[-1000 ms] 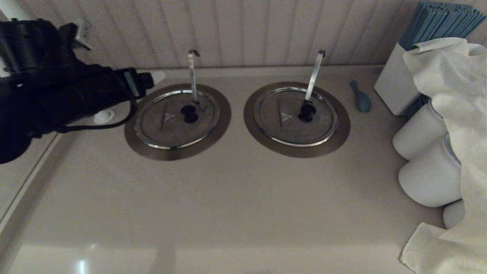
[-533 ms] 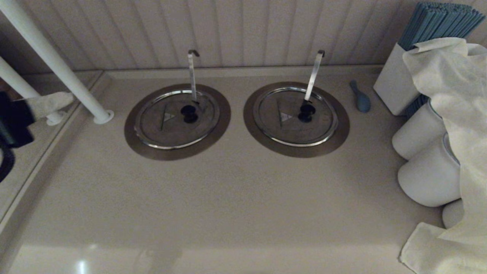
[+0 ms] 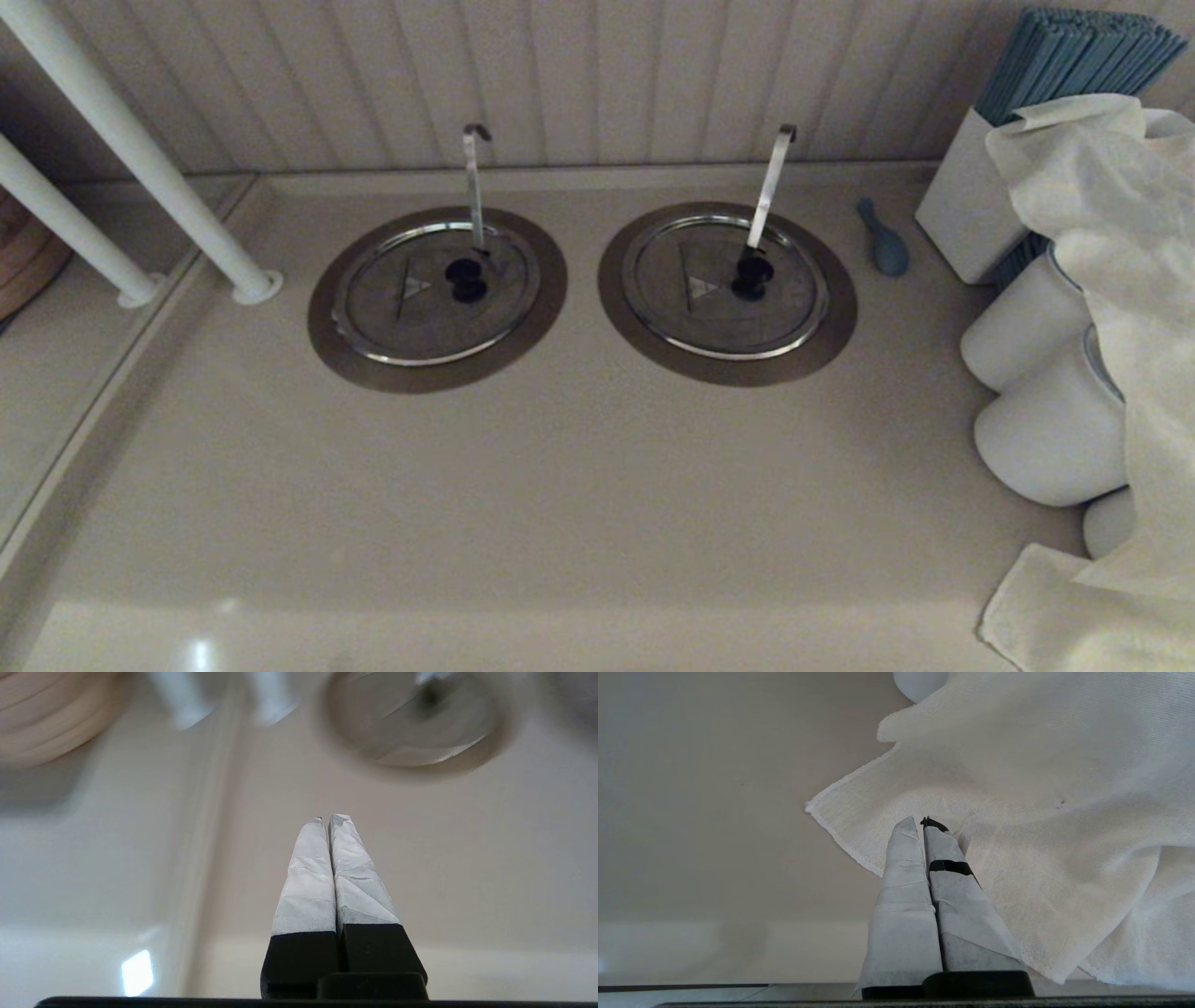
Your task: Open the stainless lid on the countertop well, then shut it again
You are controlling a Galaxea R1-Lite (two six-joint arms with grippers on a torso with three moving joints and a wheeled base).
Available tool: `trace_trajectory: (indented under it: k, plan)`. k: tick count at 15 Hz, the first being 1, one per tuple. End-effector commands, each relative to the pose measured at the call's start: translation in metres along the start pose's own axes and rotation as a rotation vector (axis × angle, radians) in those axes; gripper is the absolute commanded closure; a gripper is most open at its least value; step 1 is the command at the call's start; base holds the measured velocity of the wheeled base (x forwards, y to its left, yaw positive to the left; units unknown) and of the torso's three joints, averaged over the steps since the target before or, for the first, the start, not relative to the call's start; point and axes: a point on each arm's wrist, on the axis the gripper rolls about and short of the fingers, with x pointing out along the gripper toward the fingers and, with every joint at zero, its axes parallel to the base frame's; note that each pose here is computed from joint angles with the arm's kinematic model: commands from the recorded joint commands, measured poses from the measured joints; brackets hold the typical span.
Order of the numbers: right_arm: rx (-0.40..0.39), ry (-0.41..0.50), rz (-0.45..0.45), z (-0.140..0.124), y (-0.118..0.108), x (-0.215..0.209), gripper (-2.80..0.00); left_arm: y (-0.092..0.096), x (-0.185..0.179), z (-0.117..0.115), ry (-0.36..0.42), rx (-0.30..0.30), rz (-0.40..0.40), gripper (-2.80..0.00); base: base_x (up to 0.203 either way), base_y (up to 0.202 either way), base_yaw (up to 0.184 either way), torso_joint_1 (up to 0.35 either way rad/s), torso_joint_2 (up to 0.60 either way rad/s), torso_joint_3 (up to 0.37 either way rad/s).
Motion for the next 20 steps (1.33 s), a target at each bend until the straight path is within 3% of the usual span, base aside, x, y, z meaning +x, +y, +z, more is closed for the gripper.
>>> trace_trajectory:
  k: [1, 5, 7, 9, 10, 12, 15, 16, 20]
  plan:
    - [-0.002, 0.000, 0.001, 0.000, 0.000, 0.000, 0.00, 0.003, -0.014, -0.025, 0.008, 0.014, 0.108, 0.00, 0.000, 0.000, 0.000, 0.000, 0.00, 0.000]
    - [0.006, 0.000, 0.000, 0.000, 0.000, 0.000, 0.00, -0.008, 0.012, -0.073, 0.166, 0.072, 0.112, 0.00, 0.000, 0.000, 0.000, 0.000, 0.00, 0.000]
    - [0.009, 0.000, 0.000, 0.000, 0.000, 0.000, 0.00, -0.011, 0.015, -0.084, 0.175, 0.073, 0.201, 0.00, 0.000, 0.000, 0.000, 0.000, 0.00, 0.000]
    - [0.010, 0.000, -0.001, 0.000, 0.000, 0.000, 0.00, -0.012, 0.007, -0.099, 0.140, 0.078, 0.213, 0.00, 0.000, 0.000, 0.000, 0.000, 0.00, 0.000]
    - [0.010, 0.000, -0.002, 0.000, 0.000, 0.000, 0.00, -0.013, 0.002, -0.109, 0.118, 0.083, 0.189, 0.00, 0.000, 0.000, 0.000, 0.000, 0.00, 0.000]
    - [0.011, 0.000, -0.002, 0.000, 0.000, 0.000, 0.00, -0.018, -0.006, -0.134, 0.051, 0.089, 0.066, 0.00, 0.000, 0.000, 0.000, 0.000, 0.00, 0.000]
    - [0.020, 0.001, -0.004, 0.000, 0.000, 0.000, 0.00, -0.026, 0.005, -0.165, 0.044, 0.049, -0.127, 0.00, 0.000, 0.000, 0.000, 0.000, 0.00, 0.000]
    - [0.019, -0.002, -0.004, 0.000, 0.000, 0.000, 0.00, -0.026, 0.006, -0.164, 0.027, 0.013, -0.135, 0.00, 0.000, 0.000, 0.000, 0.000, 0.00, 0.000]
    - [0.018, -0.002, -0.003, 0.000, 0.000, 0.000, 0.00, -0.026, 0.006, -0.164, 0.028, 0.006, -0.131, 0.00, 0.000, 0.000, 0.000, 0.000, 0.00, 0.000]
